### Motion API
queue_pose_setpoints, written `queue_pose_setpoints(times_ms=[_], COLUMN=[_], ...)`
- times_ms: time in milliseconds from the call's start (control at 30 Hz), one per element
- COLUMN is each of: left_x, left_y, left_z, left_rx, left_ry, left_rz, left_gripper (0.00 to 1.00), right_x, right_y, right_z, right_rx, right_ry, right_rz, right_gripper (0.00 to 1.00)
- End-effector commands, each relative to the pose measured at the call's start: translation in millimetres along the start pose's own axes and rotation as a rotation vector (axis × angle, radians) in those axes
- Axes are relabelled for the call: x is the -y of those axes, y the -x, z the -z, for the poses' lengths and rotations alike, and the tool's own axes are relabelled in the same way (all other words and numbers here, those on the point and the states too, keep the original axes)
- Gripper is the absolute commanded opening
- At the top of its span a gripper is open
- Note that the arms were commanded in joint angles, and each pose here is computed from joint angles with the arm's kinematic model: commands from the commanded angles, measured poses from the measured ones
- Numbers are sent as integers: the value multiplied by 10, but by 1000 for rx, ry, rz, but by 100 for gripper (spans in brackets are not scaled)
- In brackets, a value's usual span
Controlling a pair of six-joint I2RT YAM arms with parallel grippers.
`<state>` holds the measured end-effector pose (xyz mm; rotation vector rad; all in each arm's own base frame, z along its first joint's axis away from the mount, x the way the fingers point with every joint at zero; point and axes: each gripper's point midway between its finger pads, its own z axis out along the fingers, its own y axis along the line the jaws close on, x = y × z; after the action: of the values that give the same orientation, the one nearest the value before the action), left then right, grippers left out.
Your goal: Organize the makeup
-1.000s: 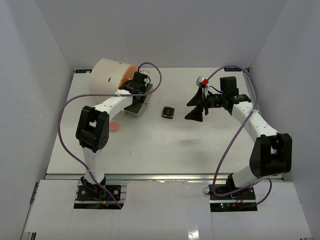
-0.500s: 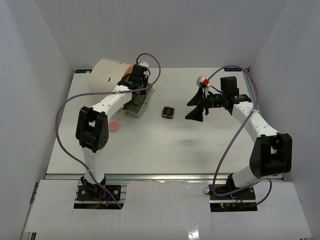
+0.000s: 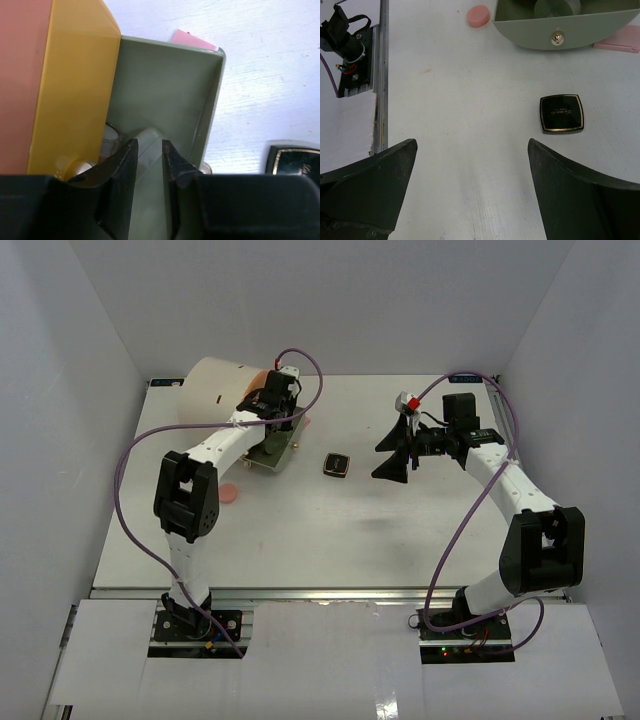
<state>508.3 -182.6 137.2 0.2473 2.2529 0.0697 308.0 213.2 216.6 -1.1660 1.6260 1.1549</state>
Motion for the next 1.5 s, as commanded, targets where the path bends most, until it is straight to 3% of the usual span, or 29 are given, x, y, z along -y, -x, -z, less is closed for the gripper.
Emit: queue_pose_setpoints(times_ms=[0,267,500,833,1467], left_x=[-15,6,46,-6,-2], left_y=[313,44,-45,-231,116], left_z=[462,615,450,280,615], left_rx=[92,50,18,-47,48], left_ry=[-74,-115,-114,-63,-111], left_rz=[31,41,21,-15,25], left_gripper=[32,18,15,16,24], right_x=[-38,-38,-39,-31,-10], right_y=[0,-4,4,0,-6], right_z=[12,9,21,32,54], right_rx=[12,12,13,16,16], right_ry=[23,26,22,21,14], right_rz=[-5,-9,-6,-8,-10], right_gripper=[98,98,98,98,98])
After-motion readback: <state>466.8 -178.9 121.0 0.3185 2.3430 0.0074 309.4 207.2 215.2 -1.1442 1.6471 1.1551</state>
